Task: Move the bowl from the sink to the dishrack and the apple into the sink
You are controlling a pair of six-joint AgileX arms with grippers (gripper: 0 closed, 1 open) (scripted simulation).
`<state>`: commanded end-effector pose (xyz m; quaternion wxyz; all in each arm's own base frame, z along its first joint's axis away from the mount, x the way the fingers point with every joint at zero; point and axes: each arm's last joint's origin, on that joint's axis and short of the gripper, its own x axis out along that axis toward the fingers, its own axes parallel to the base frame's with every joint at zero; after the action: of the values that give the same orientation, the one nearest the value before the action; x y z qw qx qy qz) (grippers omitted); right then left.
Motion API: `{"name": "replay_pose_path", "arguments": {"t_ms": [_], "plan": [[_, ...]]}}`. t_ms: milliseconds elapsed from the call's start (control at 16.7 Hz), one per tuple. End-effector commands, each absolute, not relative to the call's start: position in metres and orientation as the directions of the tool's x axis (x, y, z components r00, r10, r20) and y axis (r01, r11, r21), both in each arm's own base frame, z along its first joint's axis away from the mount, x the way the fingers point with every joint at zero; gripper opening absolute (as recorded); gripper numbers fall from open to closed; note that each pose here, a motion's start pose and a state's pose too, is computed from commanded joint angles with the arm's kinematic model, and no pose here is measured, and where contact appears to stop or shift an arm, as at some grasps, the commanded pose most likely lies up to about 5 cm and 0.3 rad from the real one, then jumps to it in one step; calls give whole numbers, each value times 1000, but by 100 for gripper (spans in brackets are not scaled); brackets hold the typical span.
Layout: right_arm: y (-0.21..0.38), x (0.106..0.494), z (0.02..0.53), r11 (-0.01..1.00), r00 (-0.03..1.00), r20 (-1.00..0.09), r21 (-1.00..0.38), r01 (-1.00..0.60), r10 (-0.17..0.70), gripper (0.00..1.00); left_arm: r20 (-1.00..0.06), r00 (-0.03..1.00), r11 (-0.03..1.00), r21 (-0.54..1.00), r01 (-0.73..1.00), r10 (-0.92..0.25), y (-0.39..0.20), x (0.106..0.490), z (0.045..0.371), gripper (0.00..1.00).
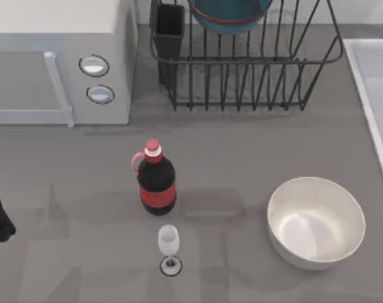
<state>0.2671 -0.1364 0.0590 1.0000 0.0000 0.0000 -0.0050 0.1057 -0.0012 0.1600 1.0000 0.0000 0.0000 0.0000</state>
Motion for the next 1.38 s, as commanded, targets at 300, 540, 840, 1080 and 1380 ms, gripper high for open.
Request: {"name": "replay_pose_path", "arguments": {"t_ms": [300,540,840,1080,1380], "plan": [[-136,267,59,1000,1000,0,0,10,-10,30,0,1000,1000,0,0,0,-1,106,160,100],[-136,267,59,1000,1000,0,0,10,-10,60,0,1000,1000,0,0,0,-1,106,160,100],[-136,267,59,1000,1000,0,0,10,-10,98,0,1000,1000,0,0,0,-1,106,160,100],[-136,267,59,1000,1000,0,0,10,-10,100,0,1000,1000,0,0,0,-1,106,160,100],[-136,267,59,1000,1000,1,0,10,-10,100,0,1000,1000,0,0,0,-1,106,160,100]]}}
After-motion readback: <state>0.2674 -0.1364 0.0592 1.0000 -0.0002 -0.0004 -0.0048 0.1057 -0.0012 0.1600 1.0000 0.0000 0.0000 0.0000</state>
